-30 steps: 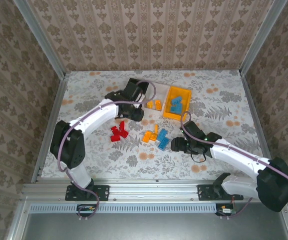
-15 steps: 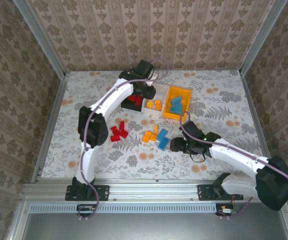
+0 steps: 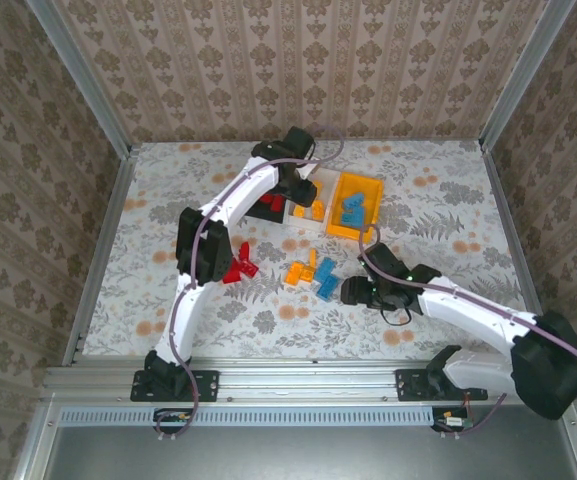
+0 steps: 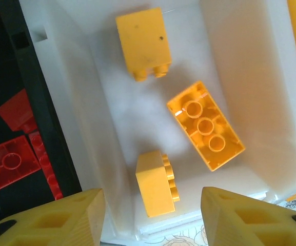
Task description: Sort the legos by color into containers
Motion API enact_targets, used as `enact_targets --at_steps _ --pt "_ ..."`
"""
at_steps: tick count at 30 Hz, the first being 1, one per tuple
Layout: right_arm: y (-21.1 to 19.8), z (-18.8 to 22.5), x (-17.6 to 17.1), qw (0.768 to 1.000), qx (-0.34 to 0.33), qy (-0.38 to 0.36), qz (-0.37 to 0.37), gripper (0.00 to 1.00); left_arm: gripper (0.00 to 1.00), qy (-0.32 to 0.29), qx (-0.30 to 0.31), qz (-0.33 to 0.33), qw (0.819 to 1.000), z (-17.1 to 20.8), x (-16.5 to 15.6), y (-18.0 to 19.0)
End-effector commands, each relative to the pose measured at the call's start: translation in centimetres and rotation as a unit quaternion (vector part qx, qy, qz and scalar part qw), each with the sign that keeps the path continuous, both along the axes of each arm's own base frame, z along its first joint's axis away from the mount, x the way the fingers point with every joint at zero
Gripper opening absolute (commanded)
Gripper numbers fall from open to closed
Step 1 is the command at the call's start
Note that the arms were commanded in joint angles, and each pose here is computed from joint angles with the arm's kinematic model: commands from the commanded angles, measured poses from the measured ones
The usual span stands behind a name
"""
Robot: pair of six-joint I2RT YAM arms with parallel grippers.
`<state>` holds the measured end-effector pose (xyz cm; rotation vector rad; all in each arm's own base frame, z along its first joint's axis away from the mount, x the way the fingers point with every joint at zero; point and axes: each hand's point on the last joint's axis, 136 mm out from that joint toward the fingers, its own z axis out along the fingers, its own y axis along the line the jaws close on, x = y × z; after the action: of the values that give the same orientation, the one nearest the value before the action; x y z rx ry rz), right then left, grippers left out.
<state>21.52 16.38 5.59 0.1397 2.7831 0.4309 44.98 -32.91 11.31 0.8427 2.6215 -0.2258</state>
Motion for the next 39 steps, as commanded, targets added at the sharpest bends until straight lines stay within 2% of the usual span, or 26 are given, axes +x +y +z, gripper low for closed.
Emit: enact_targets --at_steps 1,8,17,23,30,39 --pt "2.0 1.4 1.2 1.000 0.017 -0.010 0.014 0.72 0.55 -0.021 -0.026 -0.001 0.999 4.8 -1.2 1.0" --pt "4.5 1.5 2.3 0.999 0.006 0.000 0.038 0.72 0.58 -0.051 -0.050 0.016 0.997 8.1 -4.9 4.3" --pt "7.1 -0.8 2.3 0.997 -0.021 0.033 0.063 0.71 0.61 -0.038 -0.071 0.055 0.995 7.4 -10.4 9.3" --pt "8.4 -1.7 2.3 0.995 -0.042 0.044 0.076 0.72 0.61 -0.037 -0.078 0.073 0.994 7.2 -12.3 11.7" --pt "6.8 -2.8 2.5 0.992 -0.103 0.059 0.050 0.72 0.62 -0.036 -0.079 0.080 0.993 7.0 -13.5 13.0" --pt "4.1 -2.7 2.2 0.988 -0.147 0.049 0.024 0.68 0.63 -0.031 -0.084 0.082 0.993 6.6 -14.4 13.5"
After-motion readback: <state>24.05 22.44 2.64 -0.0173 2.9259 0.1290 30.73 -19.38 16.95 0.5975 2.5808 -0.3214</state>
